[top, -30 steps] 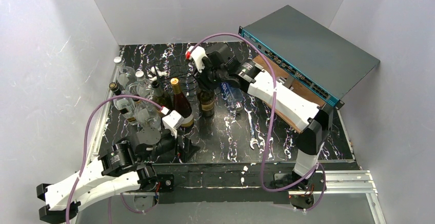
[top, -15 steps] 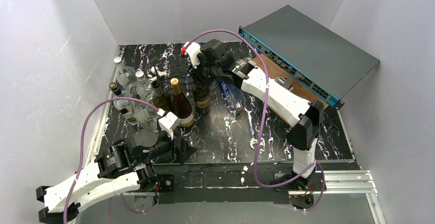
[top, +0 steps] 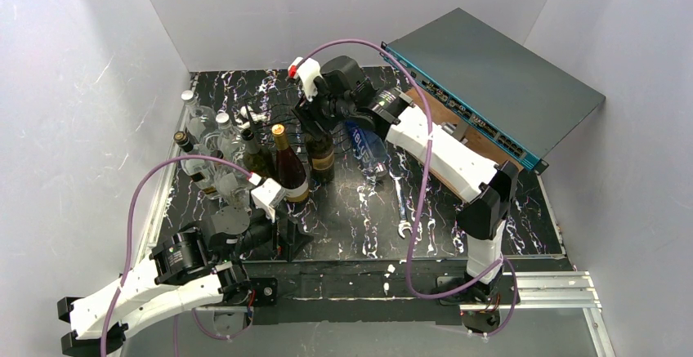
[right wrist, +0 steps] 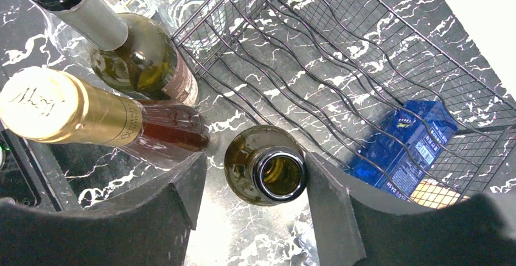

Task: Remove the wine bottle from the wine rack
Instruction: Place the wine bottle at the center of the board.

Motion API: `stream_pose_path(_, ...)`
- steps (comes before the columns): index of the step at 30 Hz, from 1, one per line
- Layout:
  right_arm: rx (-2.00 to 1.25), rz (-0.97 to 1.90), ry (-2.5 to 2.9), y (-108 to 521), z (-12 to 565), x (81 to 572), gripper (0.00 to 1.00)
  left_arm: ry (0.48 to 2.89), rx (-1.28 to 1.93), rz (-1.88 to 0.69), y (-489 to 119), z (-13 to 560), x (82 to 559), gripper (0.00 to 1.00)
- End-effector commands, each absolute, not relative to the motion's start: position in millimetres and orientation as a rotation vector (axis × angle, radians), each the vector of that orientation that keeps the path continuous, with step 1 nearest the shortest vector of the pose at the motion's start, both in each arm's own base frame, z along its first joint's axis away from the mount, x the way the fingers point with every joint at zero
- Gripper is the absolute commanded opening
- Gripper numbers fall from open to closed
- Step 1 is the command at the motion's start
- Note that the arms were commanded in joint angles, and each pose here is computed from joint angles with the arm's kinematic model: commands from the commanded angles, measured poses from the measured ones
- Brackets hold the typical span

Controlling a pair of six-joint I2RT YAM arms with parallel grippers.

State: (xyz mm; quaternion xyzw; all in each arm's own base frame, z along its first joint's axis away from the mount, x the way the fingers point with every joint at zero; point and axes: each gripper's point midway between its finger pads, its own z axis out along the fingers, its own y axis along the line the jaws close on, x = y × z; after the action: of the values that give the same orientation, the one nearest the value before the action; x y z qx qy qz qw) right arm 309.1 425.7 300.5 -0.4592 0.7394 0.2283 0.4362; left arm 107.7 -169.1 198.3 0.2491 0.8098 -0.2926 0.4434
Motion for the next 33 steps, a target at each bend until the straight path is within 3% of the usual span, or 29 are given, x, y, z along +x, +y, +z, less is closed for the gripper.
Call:
stream_pose_path(1,-1.090,0.630,1.704,419.6,362.4,295.9,0.70,2.010,0.607,-0.737,-167.5,203.7,105.8,0.98)
stream_pose_path(13,-1.150,0.679,1.591,371.7,405.8,254.7,0.75,2.006,0.593,-0.745,-168.5,200.1,106.7,0.98)
stream_pose_path(15,-1.179,0.707,1.583,359.6,402.1,253.1,0.77,2.004,0.579,-0.756,-169.5,199.9,106.8,0.98)
stream_pose_path(17,-1.253,0.762,1.539,343.2,397.7,249.1,0.86,2.005,0.562,-0.765,-170.9,198.0,107.5,0.98)
stream_pose_path(19,-1.324,0.822,1.484,323.2,390.4,244.3,0.98,2.005,0.541,-0.774,-172.8,195.7,108.8,0.98)
stream_pose_path(26,-1.235,0.864,1.552,268.1,333.6,249.6,0.98,2.027,0.449,-0.796,-179.3,187.2,114.7,0.98)
stream_pose_path(33,-1.063,0.692,1.727,245.3,264.8,282.8,0.98,2.027,0.420,-0.847,-187.9,180.1,114.2,0.98)
